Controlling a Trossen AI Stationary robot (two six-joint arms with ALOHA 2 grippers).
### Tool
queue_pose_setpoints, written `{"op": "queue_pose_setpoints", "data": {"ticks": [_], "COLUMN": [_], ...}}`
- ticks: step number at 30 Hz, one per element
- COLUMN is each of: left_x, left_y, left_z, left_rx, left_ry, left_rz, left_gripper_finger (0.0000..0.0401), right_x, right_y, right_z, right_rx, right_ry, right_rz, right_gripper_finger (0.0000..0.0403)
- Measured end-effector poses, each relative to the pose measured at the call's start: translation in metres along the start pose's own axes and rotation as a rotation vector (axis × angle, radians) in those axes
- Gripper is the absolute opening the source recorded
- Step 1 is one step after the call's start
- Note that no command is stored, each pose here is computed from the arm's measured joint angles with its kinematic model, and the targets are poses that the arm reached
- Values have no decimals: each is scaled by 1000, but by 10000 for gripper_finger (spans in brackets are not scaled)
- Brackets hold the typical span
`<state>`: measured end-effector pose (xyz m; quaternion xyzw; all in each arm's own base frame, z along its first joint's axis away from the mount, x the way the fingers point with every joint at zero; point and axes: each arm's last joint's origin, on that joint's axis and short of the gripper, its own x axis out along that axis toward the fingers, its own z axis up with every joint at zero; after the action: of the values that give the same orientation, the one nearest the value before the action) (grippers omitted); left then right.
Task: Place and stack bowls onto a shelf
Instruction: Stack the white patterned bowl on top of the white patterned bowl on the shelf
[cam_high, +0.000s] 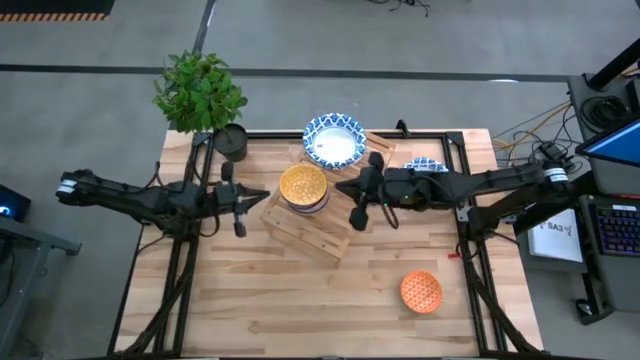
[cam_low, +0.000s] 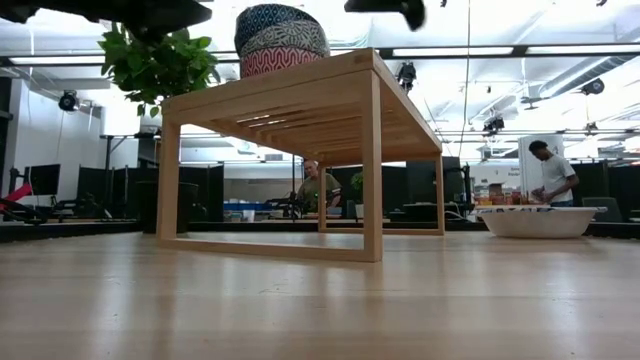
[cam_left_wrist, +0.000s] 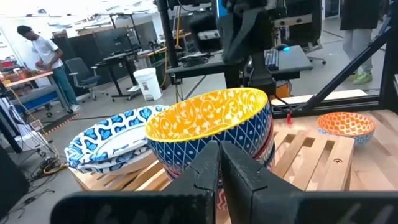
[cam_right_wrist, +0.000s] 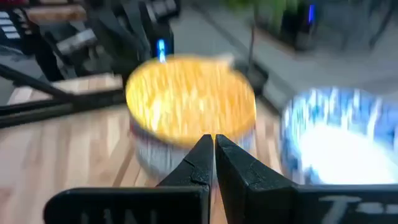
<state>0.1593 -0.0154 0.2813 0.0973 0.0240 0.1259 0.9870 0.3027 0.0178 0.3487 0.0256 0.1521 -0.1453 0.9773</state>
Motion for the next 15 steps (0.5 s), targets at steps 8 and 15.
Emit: {"op": "queue_pose_setpoints", "data": {"ticks": [8, 15], "left_x": [6, 8], "left_y": [-3, -4], "left_z": [-4, -4], "left_rx": [24, 28], "left_ry": [29, 20], "left_rz": [-1, 5], "left_gripper_finger": [0, 0], "right_x": [-25, -46], "right_y": [-6, -37], "right_z": [-27, -64], "right_rx": [263, 443], "right_ry": [409, 763], "right_rz": [-125, -511], "right_gripper_finger": [9, 9]}}
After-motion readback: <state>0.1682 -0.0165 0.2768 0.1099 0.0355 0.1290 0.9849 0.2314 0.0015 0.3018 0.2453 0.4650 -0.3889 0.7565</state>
